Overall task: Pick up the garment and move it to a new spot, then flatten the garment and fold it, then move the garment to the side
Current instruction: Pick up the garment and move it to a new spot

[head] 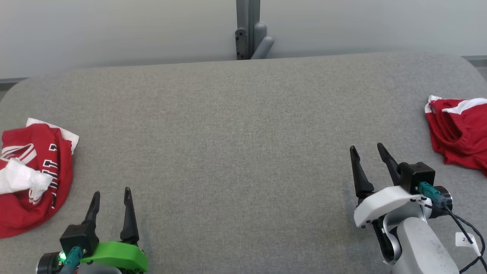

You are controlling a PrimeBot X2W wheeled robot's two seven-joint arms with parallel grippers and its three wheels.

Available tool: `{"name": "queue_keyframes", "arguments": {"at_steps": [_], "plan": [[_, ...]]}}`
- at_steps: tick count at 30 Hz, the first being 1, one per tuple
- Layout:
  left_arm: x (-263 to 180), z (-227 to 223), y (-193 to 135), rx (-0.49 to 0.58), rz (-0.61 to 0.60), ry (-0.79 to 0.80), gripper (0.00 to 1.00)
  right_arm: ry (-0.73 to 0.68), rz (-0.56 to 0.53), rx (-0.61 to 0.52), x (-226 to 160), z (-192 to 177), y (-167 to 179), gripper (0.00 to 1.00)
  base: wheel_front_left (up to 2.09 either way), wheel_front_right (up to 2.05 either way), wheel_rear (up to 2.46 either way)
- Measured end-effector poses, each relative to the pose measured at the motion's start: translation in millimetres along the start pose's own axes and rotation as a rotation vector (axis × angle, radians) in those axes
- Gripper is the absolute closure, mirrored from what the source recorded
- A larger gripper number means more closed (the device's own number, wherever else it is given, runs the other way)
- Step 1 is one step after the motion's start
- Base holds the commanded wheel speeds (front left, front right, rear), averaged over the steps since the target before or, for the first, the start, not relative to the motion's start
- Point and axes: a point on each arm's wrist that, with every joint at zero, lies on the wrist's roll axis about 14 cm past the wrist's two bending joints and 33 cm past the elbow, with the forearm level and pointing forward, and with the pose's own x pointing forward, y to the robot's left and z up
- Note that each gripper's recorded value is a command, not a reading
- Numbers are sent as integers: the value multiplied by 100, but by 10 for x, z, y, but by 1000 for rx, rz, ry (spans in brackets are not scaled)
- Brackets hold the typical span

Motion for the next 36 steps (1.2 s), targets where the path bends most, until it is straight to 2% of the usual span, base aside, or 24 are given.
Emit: {"name": "queue_keyframes", "arguments": {"at_steps": [8, 15, 19, 26, 36], "plan": [[-106, 124, 19, 1, 4, -39, 0, -46, -2, 10, -149, 163, 14, 0, 0, 0, 0], [-104, 105, -3, 1, -2, -33, 0, -34, 5, 11, -153, 116, 37, 0, 0, 0, 0], [-133, 47, 76, -14, 30, -16, 0, -11, 44, 7, -112, 36, 168, 0, 0, 0, 0], [-264, -34, 377, -31, 132, 8, 0, 30, 184, -2, 71, -116, 641, 0, 0, 0, 0], [-855, -105, 1096, -67, 400, 22, 0, 78, 472, -18, 254, -328, 1666, 0, 0, 0, 0]]}}
